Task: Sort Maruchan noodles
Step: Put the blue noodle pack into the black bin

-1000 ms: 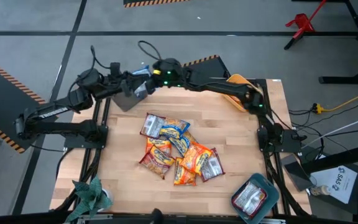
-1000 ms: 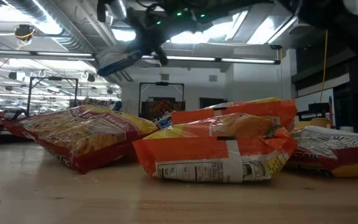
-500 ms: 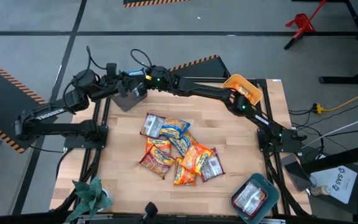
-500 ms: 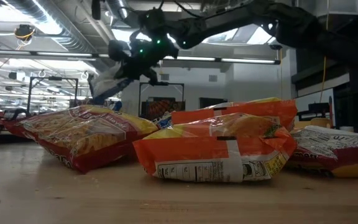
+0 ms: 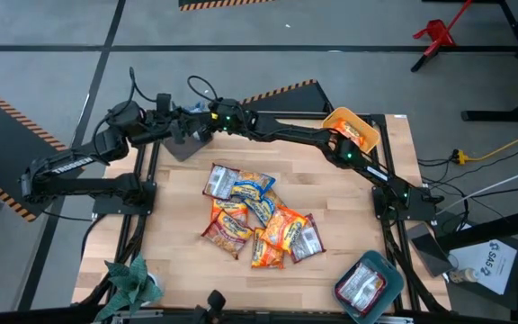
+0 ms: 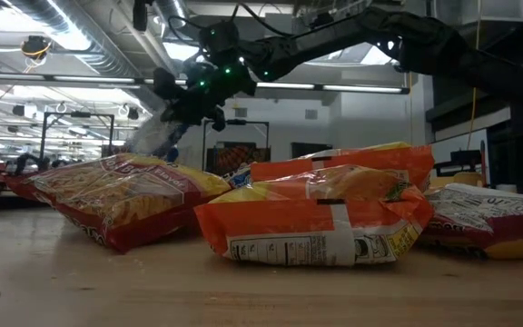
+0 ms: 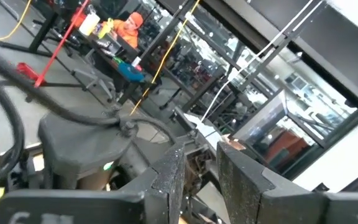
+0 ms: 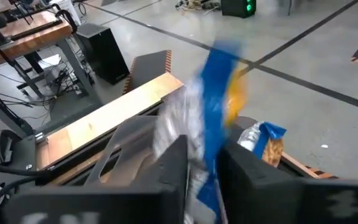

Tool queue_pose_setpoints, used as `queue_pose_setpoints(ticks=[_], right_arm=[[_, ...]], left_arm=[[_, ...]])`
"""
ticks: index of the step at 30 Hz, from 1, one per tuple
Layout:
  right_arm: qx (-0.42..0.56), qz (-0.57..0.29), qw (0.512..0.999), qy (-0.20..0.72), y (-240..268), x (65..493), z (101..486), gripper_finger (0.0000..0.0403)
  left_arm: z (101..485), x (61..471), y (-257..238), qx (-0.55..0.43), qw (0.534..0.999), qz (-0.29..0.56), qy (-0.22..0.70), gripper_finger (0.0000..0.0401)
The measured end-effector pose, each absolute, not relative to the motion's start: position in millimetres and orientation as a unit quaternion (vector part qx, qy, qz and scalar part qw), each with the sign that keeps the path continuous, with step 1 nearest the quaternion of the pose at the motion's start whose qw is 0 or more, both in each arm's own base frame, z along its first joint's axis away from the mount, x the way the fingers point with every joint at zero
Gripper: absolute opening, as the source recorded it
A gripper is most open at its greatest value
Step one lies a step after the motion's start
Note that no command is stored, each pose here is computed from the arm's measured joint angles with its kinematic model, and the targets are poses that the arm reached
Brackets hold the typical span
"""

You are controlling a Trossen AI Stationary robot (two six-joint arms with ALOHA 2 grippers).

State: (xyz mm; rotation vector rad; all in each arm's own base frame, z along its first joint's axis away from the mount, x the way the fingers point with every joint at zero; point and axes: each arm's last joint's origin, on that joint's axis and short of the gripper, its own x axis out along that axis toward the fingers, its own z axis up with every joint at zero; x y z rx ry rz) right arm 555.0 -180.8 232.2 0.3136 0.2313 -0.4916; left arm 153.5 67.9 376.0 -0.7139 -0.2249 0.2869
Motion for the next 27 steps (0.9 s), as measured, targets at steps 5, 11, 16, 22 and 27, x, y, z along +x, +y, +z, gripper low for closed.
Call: queue_pose_setpoints(ticks=[5,11,16,22,27], right_arm=[[0.154,-0.248,0.949,0.118,-186.1,553.0,231.3,0.0126],[0.15,-0.245,0.95,0.119,-193.2,548.8,236.6,0.015],[0.11,-0.224,0.955,0.157,-188.3,532.7,271.2,0.0147],[0.101,-0.206,0.929,0.291,-167.4,486.9,319.0,0.0145],[0.193,-0.221,0.849,0.439,-144.9,447.0,323.5,0.0145]], left_arm=[[375.9,153.5,67.8,-0.347,0.921,0.14,-0.109,0.0089],[374.4,153.6,67.9,-0.348,0.921,0.142,-0.101,0.0089],[364.3,153.9,67.9,-0.337,0.926,0.161,-0.05,0.0089],[345.6,152.0,67.1,-0.349,0.916,0.192,0.041,0.0089],[325.1,158.7,69.1,-0.358,0.906,0.198,0.106,0.0089]])
